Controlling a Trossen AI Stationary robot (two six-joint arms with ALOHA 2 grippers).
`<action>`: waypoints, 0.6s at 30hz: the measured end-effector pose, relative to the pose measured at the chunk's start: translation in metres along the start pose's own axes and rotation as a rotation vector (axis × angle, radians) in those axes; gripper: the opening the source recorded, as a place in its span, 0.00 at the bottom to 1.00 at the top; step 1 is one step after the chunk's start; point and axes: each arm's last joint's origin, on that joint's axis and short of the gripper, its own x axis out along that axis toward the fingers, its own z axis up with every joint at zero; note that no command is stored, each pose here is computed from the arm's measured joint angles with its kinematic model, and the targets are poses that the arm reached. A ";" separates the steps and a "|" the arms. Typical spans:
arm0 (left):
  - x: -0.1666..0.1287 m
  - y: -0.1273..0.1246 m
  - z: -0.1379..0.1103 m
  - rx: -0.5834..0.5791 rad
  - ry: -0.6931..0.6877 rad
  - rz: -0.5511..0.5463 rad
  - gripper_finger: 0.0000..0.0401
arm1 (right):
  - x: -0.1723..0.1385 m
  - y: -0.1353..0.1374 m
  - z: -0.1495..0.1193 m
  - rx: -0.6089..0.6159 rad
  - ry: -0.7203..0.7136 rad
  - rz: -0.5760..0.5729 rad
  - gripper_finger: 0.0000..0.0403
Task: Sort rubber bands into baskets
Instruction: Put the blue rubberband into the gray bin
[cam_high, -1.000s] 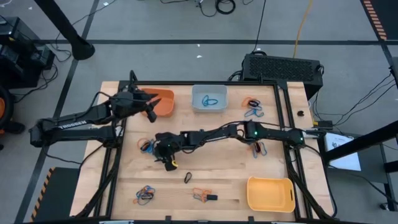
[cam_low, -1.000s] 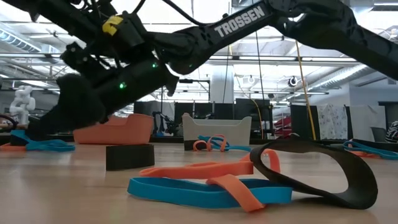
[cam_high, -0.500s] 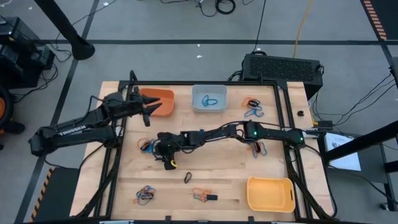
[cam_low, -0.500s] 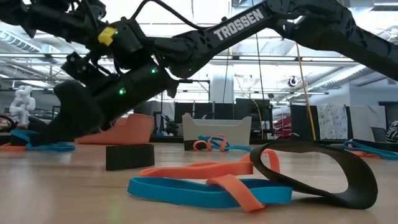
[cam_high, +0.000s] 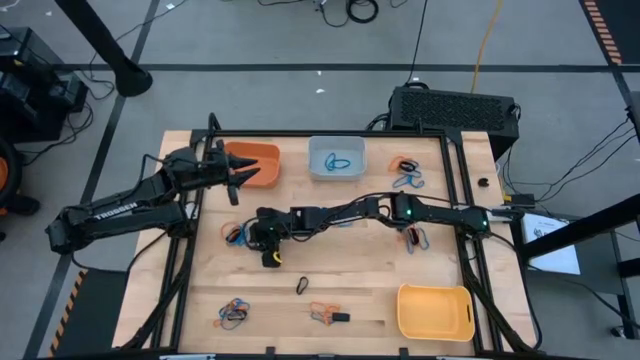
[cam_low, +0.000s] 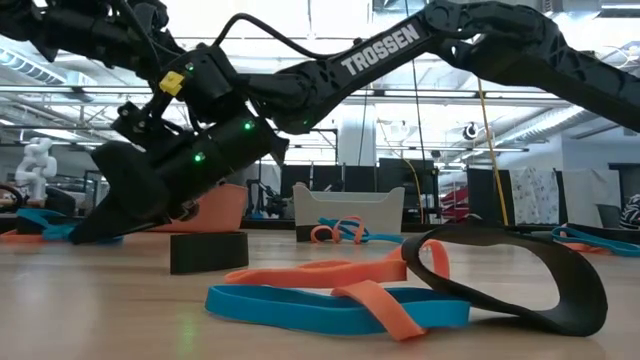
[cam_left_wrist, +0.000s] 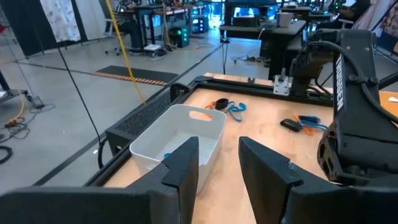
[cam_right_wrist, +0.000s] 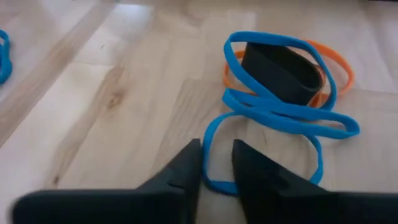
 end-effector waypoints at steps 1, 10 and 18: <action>0.001 0.000 -0.003 0.002 0.000 0.000 0.31 | 0.000 0.000 0.000 -0.007 0.001 0.001 0.12; 0.003 0.007 -0.020 0.020 -0.021 0.052 0.31 | -0.021 0.003 0.017 -0.036 0.067 0.010 0.01; 0.010 0.021 -0.044 -0.004 0.041 0.132 0.31 | -0.078 0.009 0.063 -0.050 0.127 0.019 0.00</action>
